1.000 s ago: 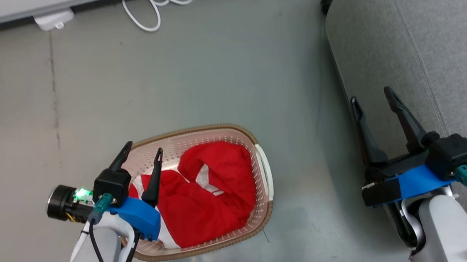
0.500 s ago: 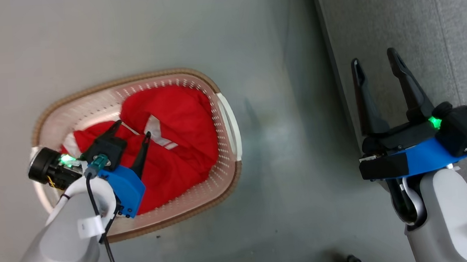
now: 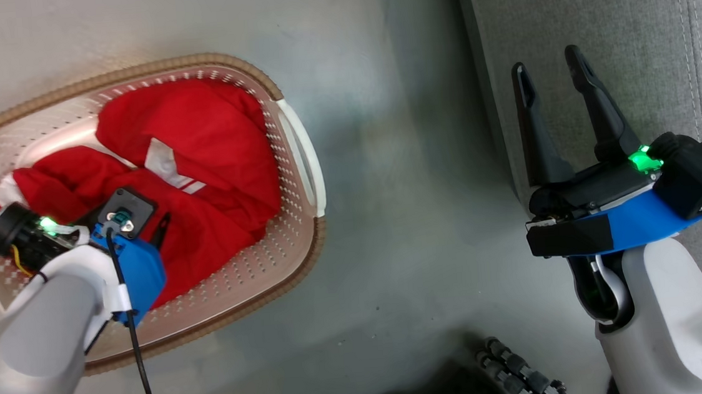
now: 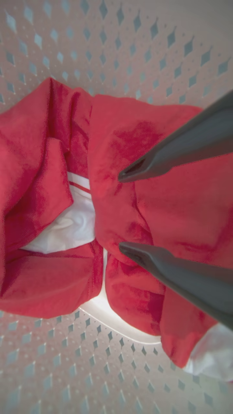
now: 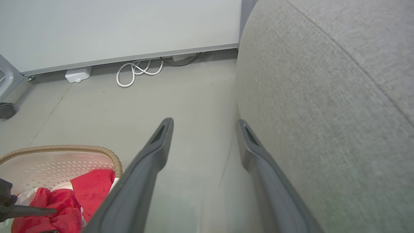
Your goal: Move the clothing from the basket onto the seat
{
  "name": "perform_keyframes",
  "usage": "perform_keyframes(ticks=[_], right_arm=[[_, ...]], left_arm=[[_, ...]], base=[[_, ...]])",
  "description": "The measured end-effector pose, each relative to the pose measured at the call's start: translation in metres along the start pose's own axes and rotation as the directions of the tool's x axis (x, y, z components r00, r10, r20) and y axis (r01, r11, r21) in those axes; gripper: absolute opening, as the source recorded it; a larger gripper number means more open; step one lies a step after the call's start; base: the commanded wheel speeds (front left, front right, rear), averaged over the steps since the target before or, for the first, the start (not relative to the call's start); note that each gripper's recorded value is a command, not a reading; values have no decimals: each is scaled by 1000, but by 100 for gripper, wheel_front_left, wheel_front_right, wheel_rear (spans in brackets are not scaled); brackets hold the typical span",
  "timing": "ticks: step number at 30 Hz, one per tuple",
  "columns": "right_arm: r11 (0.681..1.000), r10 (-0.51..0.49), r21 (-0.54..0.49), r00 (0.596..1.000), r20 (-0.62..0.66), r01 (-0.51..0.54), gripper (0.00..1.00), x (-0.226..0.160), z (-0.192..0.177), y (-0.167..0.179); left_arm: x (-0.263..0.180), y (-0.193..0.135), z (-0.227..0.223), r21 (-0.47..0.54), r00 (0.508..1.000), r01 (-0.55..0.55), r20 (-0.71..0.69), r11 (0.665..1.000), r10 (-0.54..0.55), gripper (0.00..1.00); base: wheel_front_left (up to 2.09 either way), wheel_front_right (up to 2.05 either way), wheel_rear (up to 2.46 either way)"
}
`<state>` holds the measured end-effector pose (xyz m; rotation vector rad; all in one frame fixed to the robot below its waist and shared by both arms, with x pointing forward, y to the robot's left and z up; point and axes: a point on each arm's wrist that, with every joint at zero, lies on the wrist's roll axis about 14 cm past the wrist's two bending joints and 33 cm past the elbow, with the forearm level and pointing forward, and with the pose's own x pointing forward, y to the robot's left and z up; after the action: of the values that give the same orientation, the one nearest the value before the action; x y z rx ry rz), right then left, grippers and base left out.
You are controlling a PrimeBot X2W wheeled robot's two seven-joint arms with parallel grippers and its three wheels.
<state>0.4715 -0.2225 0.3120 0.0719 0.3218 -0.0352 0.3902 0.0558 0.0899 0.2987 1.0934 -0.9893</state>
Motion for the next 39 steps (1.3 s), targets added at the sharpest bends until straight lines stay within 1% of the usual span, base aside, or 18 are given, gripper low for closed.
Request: perform_keyframes(ticks=[5, 6, 12, 15, 20, 26, 27, 29, 39], right_arm=[[1000, -12, 11, 1000, -21, 12, 100, -1, -8, -4], [1000, -16, 16, 999, -32, 16, 100, -1, -12, -6], [999, -30, 24, 998, -52, 31, 100, -3, -19, -10], [999, -32, 23, 998, -56, 33, 100, -4, -21, -11], [999, -31, 30, 998, -61, 33, 100, -4, -22, -11], [999, -28, 34, 998, -61, 30, 100, -4, -22, -9], [999, -28, 34, 998, -60, 30, 100, -4, -22, -9], [999, -28, 34, 998, -58, 30, 100, -4, -21, -9], [999, -24, 36, 998, -54, 26, 100, -3, -20, -8]], left_arm=[[10, 1, -15, 27, 997, 37, -76, 999, -35, 100], [14, 0, -22, 30, 993, 52, -108, 998, -48, 100], [22, 9, -35, 52, 981, 63, -188, 997, -52, 100], [23, 15, -38, 54, 978, 48, -206, 997, -36, 100], [23, 29, -47, 40, 964, -28, -264, 999, 38, 100], [22, 28, -50, 21, 952, -58, -301, 998, 61, 100], [22, 27, -49, 18, 951, -59, -302, 998, 62, 94], [23, 24, -48, 10, 951, -56, -304, 998, 56, 0], [21, 18, -42, -19, 958, -44, -285, 999, 36, 0]], base=[[0, 0, 0], [0, 0, 0], [0, 0, 0], [0, 0, 0], [0, 0, 0], [0, 0, 0], [0, 0, 0], [0, 0, 0], [0, 0, 0]])
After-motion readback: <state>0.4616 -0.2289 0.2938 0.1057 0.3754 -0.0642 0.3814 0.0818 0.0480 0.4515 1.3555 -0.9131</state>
